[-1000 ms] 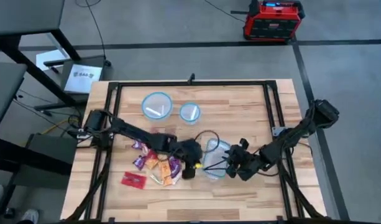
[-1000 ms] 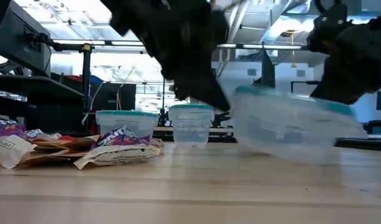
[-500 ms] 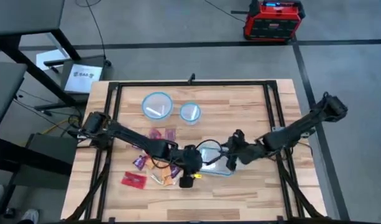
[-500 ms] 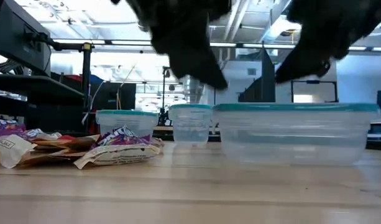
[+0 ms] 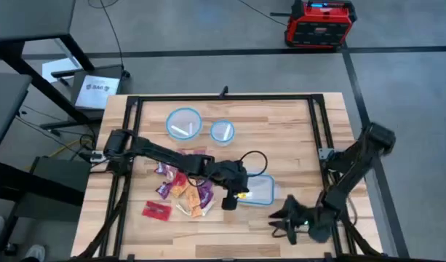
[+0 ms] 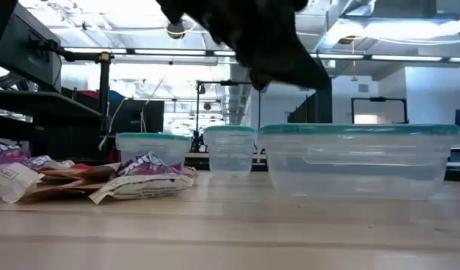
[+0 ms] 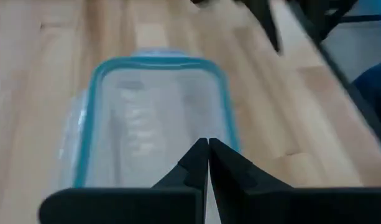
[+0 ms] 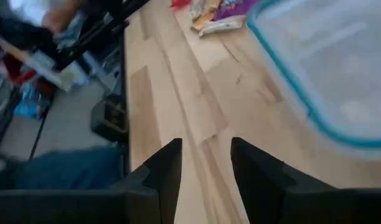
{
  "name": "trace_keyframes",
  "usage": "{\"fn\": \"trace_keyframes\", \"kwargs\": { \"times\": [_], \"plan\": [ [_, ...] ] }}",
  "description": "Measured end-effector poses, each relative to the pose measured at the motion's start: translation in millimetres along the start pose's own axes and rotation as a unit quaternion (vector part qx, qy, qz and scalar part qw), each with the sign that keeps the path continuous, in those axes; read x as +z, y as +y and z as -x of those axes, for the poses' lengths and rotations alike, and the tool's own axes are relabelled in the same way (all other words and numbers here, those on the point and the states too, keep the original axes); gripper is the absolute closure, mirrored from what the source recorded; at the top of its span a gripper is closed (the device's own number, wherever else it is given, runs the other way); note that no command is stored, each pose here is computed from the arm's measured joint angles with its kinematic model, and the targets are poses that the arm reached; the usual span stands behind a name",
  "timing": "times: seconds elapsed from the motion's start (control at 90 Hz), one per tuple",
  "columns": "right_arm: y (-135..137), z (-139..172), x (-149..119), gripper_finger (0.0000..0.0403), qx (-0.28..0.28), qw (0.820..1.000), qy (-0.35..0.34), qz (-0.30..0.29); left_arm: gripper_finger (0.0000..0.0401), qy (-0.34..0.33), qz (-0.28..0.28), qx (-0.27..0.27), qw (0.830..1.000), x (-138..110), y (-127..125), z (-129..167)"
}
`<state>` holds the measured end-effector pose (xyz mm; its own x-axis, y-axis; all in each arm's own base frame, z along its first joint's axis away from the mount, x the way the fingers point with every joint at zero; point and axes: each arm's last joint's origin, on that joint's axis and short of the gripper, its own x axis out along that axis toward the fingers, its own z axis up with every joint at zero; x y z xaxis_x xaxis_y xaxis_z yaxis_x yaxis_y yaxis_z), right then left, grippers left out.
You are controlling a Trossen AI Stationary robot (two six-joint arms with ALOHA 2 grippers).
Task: Sort candy
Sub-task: Open the top right transparent bin
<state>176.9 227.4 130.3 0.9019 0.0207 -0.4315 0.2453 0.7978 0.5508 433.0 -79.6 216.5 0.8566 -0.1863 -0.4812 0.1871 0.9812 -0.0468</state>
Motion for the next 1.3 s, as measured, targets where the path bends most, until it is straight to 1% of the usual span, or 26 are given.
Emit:
{"fn": "trace_keyframes", "kwargs": {
  "times": [0.078,0.178,0.289,0.344,0.378,0.411,0.489,0.544,0.6,0.7,0.844,1.0,1.133,1.233,1.3],
  "plan": [
    [-6,-16,-13,0.0243,-0.004,1.0,-0.006,-0.009,0.0401,-0.017,-0.009,0.001,1.0,4,2,1],
    [-16,-30,-21,0.0209,-0.022,1.0,-0.011,-0.013,0.0401,-0.026,-0.02,0.0,0.999,6,5,1],
    [-22,-39,-22,0.0178,-0.04,0.998,-0.026,-0.031,0.0401,-0.033,-0.024,0.004,0.999,6,13,0],
    [-23,-41,-21,0.017,-0.045,0.998,-0.029,-0.029,0.0401,-0.039,-0.023,0.0,0.999,3,15,-7],
    [-24,-42,-20,0.0167,-0.047,0.998,-0.032,-0.024,0.0401,-0.032,-0.021,-0.008,0.999,-1,16,-10],
    [-24,-41,-19,0.0166,-0.05,0.998,-0.035,-0.015,0.0401,-0.02,-0.02,-0.017,0.999,-8,16,-15],
    [-27,-43,-17,0.0166,-0.063,0.997,-0.042,0.016,0.0401,-0.022,-0.014,-0.029,0.999,-18,18,-28],
    [-30,-44,-15,0.0168,-0.072,0.996,-0.046,0.021,0.0401,-0.014,-0.005,-0.04,0.999,-23,18,-32],
    [-32,-45,-15,0.0171,-0.084,0.995,-0.047,0.025,0.0401,-0.032,0.001,-0.048,0.998,-22,18,-35],
    [-37,-47,-14,0.0175,-0.101,0.993,-0.056,0.033,0.0401,-0.023,0.01,-0.058,0.998,-24,17,-36],
    [-37,-46,-13,0.0177,-0.11,0.989,-0.073,0.066,0.0401,-0.013,-0.002,-0.06,0.998,-26,15,-36],
    [-36,-45,-12,0.0177,-0.118,0.984,-0.097,0.087,0.0401,-0.004,-0.001,-0.071,0.997,-28,13,-36],
    [-34,-46,-10,0.0177,-0.116,0.981,-0.101,0.119,0.0401,0.004,0.004,-0.076,0.997,-38,11,-45],
    [-35,-48,-9,0.0177,-0.116,0.981,-0.099,0.118,0.0401,0.017,0.012,-0.085,0.996,-48,9,-53],
    [-36,-48,-9,0.0177,-0.116,0.981,-0.094,0.127,0.0401,0.03,0.017,-0.089,0.995,-57,8,-59]
  ]
}}
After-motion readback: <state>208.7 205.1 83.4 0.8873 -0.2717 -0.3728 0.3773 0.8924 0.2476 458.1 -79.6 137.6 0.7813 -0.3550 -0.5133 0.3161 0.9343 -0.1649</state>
